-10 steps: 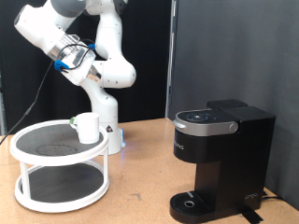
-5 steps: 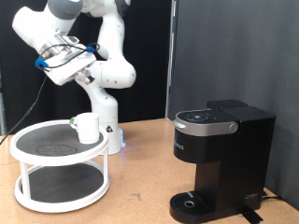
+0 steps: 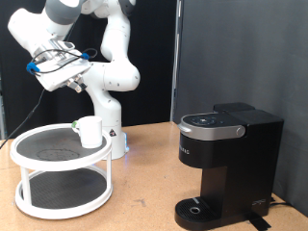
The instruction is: Make a cup of coffee with the keurig machine
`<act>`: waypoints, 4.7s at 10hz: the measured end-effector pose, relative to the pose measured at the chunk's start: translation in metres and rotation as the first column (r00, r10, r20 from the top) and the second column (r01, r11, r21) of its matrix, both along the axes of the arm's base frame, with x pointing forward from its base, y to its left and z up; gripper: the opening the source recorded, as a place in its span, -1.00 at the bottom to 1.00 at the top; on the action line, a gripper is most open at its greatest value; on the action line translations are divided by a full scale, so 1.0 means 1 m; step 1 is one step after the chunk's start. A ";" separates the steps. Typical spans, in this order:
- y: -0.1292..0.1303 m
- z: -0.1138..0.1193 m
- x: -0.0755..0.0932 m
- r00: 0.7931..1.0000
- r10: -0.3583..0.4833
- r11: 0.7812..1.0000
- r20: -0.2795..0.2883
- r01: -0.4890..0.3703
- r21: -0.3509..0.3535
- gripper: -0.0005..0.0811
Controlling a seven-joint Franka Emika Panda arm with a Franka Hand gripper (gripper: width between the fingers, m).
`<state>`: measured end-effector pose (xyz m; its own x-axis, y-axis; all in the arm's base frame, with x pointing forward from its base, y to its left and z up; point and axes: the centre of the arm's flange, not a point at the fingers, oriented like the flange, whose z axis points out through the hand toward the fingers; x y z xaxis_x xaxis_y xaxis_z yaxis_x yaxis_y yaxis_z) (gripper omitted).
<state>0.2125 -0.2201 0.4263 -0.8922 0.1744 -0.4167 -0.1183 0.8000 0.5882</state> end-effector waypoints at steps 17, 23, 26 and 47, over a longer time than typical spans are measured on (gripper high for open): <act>-0.023 -0.089 -0.017 0.995 0.053 0.991 0.079 -0.043 -0.126 0.80; -0.022 -0.114 -0.013 0.994 0.059 0.993 0.092 -0.050 -0.106 0.81; -0.021 -0.121 -0.011 0.992 0.061 0.995 0.107 -0.052 -0.090 0.81; -0.020 -0.075 -0.021 0.992 0.046 0.999 0.117 -0.047 0.001 -0.97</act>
<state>0.1912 -0.2397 0.3518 -0.8448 0.1355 -0.5177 -0.2231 0.7902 0.5708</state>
